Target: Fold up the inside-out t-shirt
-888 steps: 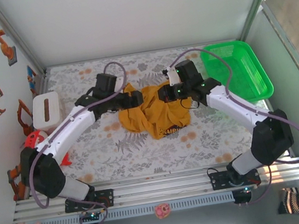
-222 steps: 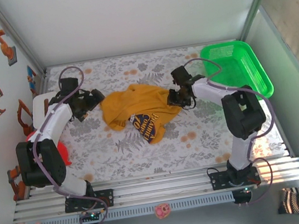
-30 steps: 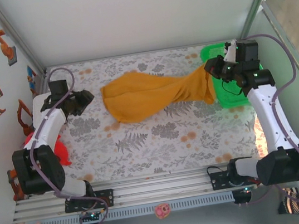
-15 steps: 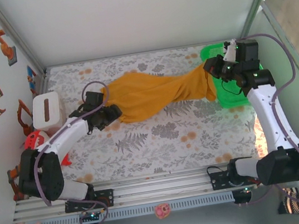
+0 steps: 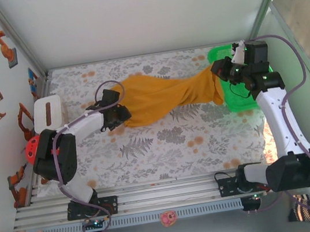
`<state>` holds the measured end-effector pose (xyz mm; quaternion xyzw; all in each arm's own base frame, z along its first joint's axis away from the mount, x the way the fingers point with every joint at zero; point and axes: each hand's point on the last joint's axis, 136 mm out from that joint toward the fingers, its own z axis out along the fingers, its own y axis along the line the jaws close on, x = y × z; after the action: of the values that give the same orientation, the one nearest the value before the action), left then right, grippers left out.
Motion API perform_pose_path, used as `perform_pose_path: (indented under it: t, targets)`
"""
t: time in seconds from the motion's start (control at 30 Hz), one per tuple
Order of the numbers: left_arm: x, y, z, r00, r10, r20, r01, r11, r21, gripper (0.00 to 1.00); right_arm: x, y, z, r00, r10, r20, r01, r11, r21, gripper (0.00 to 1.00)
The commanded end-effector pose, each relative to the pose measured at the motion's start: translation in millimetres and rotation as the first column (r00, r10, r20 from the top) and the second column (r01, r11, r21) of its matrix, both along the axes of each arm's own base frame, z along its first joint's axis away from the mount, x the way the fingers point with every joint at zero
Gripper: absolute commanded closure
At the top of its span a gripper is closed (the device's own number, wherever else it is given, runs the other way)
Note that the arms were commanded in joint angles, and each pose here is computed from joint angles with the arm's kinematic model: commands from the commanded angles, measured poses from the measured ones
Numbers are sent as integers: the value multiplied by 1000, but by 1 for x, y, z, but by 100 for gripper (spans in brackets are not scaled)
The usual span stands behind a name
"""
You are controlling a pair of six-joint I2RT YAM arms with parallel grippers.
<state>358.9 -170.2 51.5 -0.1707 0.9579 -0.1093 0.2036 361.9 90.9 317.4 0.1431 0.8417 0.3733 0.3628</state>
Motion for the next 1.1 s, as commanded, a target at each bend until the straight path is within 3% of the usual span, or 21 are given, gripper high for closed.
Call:
perform_pose_path:
  t: [0.0, 0.2, 0.3, 0.4, 0.5, 0.63, 0.77, 0.9, 1.07]
  targets:
    - [5, -9, -5, 1000, -16, -4, 16, 1000, -3, 42, 4, 0, 4, 1000, -2, 25, 2, 1000, 12, 100]
    - [4, -15, -18, 999, -37, -25, 36, 999, -12, 66, 7, -1, 7, 1000, -7, 31, 6, 1000, 11, 100]
    - [10, -14, -13, 999, -42, -13, 42, 999, -5, 100, 11, -1, 9, 999, -8, 36, 7, 1000, 13, 100]
    - [30, 0, 19, 998, -36, 46, 36, 999, 19, 100, 22, -3, 19, 998, -16, 54, 16, 1000, 11, 100]
    - [62, 32, 83, 989, 12, 150, -7, 999, -33, 100, 43, -4, 48, 994, -17, 110, 16, 1000, 11, 100]
    - [102, 78, 201, 935, 96, 342, -31, 981, -191, 100, 77, -17, 118, 971, -46, 235, 34, 998, 54, 100]
    - [117, 113, 314, 845, 163, 510, 6, 949, -314, 100, 90, -32, 192, 929, -84, 360, 42, 992, 123, 100]
    - [115, 127, 377, 778, 208, 593, 62, 914, -402, 100, 86, -33, 229, 902, -85, 423, 18, 987, 161, 100]
    - [103, 133, 412, 723, 254, 642, 103, 879, -465, 100, 70, -33, 241, 886, -85, 456, 8, 986, 168, 100]
